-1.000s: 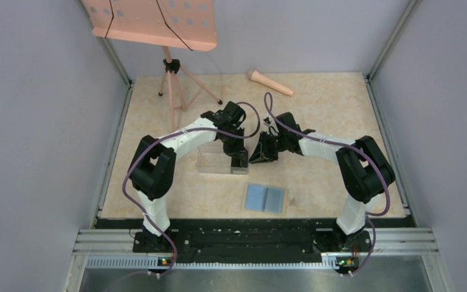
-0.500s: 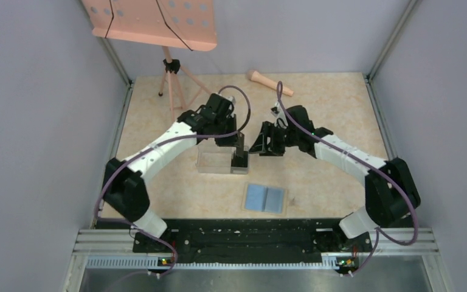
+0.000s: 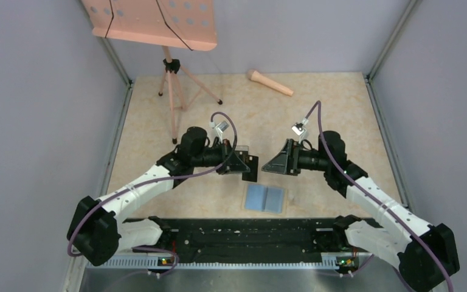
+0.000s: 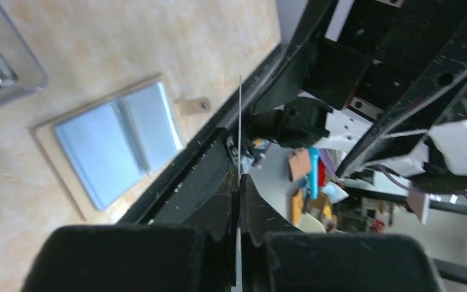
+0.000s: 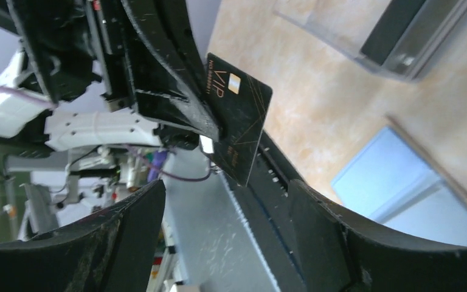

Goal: Put the credit cards into the card holder
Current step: Insert the credit card into the card holder.

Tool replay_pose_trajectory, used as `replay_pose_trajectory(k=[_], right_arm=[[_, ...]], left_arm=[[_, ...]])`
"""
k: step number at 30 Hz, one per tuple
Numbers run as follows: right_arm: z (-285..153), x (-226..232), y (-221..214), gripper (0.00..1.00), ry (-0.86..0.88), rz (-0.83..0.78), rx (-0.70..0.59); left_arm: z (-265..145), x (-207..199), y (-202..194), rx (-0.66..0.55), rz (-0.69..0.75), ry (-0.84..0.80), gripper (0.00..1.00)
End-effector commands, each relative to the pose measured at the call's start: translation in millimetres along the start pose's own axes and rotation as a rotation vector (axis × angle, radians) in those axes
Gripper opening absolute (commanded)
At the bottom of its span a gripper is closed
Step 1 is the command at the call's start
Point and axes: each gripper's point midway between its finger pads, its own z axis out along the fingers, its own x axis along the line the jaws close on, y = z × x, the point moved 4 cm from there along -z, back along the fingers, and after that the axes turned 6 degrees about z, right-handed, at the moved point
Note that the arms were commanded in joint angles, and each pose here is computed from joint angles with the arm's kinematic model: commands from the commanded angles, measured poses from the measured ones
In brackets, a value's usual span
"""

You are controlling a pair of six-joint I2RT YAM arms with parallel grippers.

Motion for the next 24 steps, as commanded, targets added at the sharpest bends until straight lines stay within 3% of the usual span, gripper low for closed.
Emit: replay_pose_trajectory(k=[1,9,14,17,22,24], right_arm=[[-8.9,31.8,-6.6,0.71,0.229,0.012,0.022],[-1.5,41.4,-11.5,0.64,0.320,0.037,0.061],[6.1,53.4,-11.8,0.45,0.395,0.038,0.068],[8.9,56.4,-11.8,0.38,0.406,0.044,0.072],[13.5,53.5,-14.1,0.02,0.399,0.060,0.083],[14.8,52.4,-15.3,0.00,0.400,0.072,0.090]], left_arm=[[-18.1,-54.4,1.9,-0.045,0.080,-0.297,0.00],[-22.1,-53.7,-9.3,-0.028,0.078,-0.317,0.00],[-20.9,-50.2,-12.4,-0.019,0.070,-0.310,0.00],[-19.3,-46.2,-14.7,-0.013,0.055,-0.304,0.00],[-19.3,-43.7,-18.2,-0.004,0.051,-0.304,0.00],[-19.2,-43.0,-19.2,0.003,0.043,-0.300,0.05]])
